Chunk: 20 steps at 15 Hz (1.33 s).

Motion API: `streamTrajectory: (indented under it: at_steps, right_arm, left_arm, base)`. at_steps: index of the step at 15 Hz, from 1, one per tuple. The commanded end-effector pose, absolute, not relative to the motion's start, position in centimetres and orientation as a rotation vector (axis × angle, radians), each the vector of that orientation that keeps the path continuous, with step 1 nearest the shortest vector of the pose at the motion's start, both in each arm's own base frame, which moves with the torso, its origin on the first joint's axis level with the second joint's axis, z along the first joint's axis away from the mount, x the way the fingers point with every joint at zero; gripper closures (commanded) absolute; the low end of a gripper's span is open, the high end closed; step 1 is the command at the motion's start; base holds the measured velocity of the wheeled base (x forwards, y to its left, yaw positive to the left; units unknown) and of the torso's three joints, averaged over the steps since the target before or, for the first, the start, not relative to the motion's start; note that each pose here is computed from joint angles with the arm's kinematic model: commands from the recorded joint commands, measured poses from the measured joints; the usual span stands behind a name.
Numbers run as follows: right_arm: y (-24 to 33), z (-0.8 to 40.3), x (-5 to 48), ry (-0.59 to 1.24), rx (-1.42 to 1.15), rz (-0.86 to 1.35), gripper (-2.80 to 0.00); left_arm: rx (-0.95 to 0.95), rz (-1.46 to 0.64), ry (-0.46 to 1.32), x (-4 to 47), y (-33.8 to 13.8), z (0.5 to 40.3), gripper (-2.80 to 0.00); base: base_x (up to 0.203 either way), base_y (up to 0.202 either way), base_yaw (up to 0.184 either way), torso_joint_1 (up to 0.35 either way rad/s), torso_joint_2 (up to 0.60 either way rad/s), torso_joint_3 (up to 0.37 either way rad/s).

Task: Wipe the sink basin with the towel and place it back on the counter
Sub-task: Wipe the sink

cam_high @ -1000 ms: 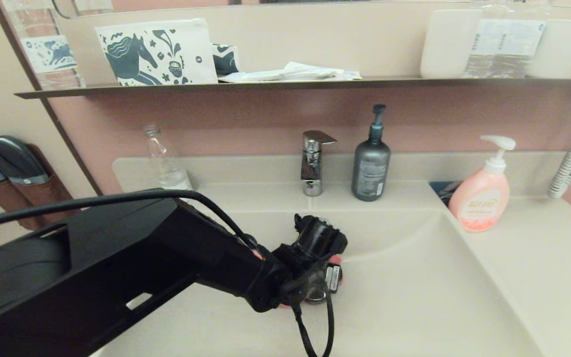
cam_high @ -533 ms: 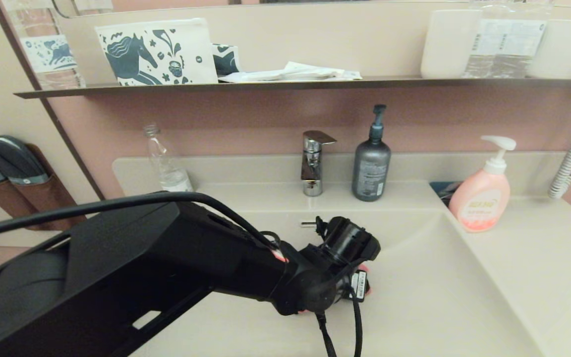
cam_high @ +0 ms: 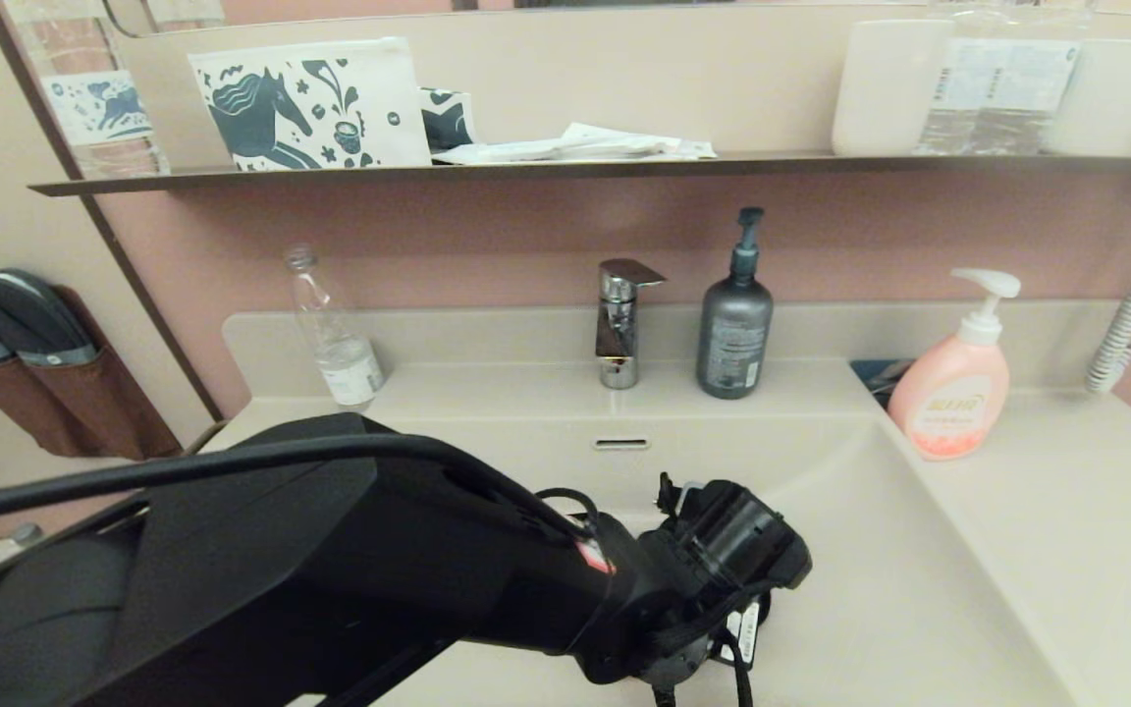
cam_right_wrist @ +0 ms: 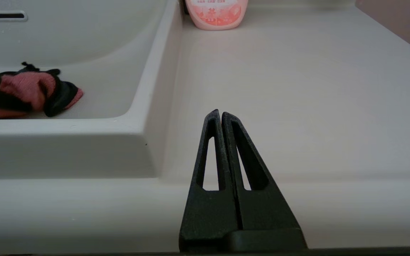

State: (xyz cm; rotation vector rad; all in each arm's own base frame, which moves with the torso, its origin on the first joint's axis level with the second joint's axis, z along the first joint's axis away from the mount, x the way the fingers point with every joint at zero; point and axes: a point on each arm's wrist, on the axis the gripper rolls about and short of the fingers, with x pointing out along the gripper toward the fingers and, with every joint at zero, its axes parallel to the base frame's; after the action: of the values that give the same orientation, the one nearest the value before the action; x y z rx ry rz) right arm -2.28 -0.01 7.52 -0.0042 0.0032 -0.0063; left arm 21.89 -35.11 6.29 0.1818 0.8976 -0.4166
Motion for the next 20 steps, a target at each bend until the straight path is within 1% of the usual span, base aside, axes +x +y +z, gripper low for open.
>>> streamTrajectory:
  at_steps: [1,5,10,12,14,16,17,18,20]
  right_arm:
    - [0.0,7.5,-2.3,0.005,-0.005,-0.006,0.0]
    - [0.0,7.5,-2.3,0.005,-0.005,-0.006,0.0]
    - [0.0,7.5,-2.3,0.005,-0.005,-0.006,0.0]
    - [0.0,7.5,-2.3,0.005,-0.004,-0.006,0.0]
    - [0.0,7.5,-2.3,0.005,-0.005,-0.006,0.0]
    - [0.0,7.5,-2.3,0.005,-0.005,-0.006,0.0]
    - [0.0,7.5,-2.3,0.005,-0.005,-0.006,0.0]
    - [0.0,7.5,-2.3,0.005,-0.004,-0.006,0.0]
    - [0.0,7.5,-2.3,0.005,-0.005,-0.006,0.0]
  left_arm:
    - [0.232,-0.381,0.96,21.0,-34.2,6.2,0.0]
    - [0.275,-0.326,1.012,20.5,-31.4,7.3,0.0]
    - [0.326,-0.258,1.016,21.7,-25.5,9.1,0.0]
    - [0.31,-0.233,0.956,22.5,-23.4,11.4,0.0]
    - [0.247,-0.227,0.873,22.8,-22.2,14.3,0.0]
    - [0.18,-0.22,0.737,22.6,-21.6,17.5,0.0]
    - [0.177,-0.234,0.676,22.5,-21.3,18.7,0.0]
    - [0.173,-0.247,0.644,22.2,-21.2,19.5,0.0]
    - [0.147,-0.242,0.624,21.7,-21.8,19.6,0.0]
  base:
    - [0.0,0.0,0.0,0.0,0.0,0.0]
    - [0.0,0.0,0.0,0.0,0.0,0.0]
    - [0.0,0.0,0.0,0.0,0.0,0.0]
    - [0.0,0.0,0.0,0.0,0.0,0.0]
    - [0.0,0.0,0.0,0.0,0.0,0.0]
    - [0.0,0.0,0.0,0.0,0.0,0.0]
    - [0.0,0.0,0.0,0.0,0.0,0.0]
    - [0.0,0.0,0.0,0.0,0.0,0.0]
    - [0.0,0.0,0.0,0.0,0.0,0.0]
